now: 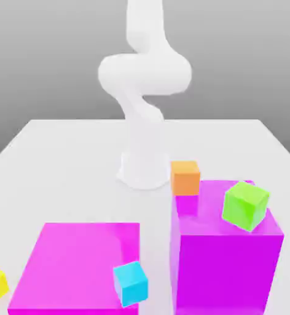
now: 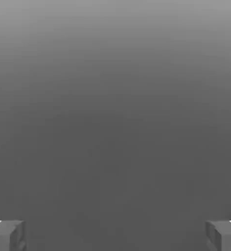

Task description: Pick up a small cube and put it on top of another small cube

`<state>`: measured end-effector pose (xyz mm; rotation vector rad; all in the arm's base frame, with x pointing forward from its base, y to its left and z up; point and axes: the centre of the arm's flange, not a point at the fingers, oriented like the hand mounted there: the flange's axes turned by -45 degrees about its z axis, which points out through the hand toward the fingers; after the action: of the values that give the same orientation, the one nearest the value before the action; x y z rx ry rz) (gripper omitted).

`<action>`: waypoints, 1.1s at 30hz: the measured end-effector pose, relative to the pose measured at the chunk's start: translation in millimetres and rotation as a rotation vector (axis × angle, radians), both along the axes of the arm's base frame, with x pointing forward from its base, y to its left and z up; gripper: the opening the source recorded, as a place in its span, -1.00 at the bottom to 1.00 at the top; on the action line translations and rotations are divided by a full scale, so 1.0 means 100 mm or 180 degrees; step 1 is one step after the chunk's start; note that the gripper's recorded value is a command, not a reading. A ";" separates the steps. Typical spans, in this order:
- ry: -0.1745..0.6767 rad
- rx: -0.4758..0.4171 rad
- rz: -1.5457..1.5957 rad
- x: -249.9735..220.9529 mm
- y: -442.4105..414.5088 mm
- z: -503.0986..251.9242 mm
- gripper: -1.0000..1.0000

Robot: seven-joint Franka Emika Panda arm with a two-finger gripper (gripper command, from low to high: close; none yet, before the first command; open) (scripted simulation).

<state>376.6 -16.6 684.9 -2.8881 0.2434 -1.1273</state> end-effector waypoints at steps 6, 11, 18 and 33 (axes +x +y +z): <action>0.0393 0.0592 -0.1009 0.62 -0.50 -0.73 0.00; 0.0669 0.1034 -0.1879 0.98 -0.99 -1.41 0.00; 0.0990 0.1588 -0.3174 1.20 -1.71 -2.48 0.00; 0.1406 0.2392 -0.5951 0.71 -2.92 -4.97 0.00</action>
<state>447.8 -308.8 187.9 -1.4988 2.7560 -0.0107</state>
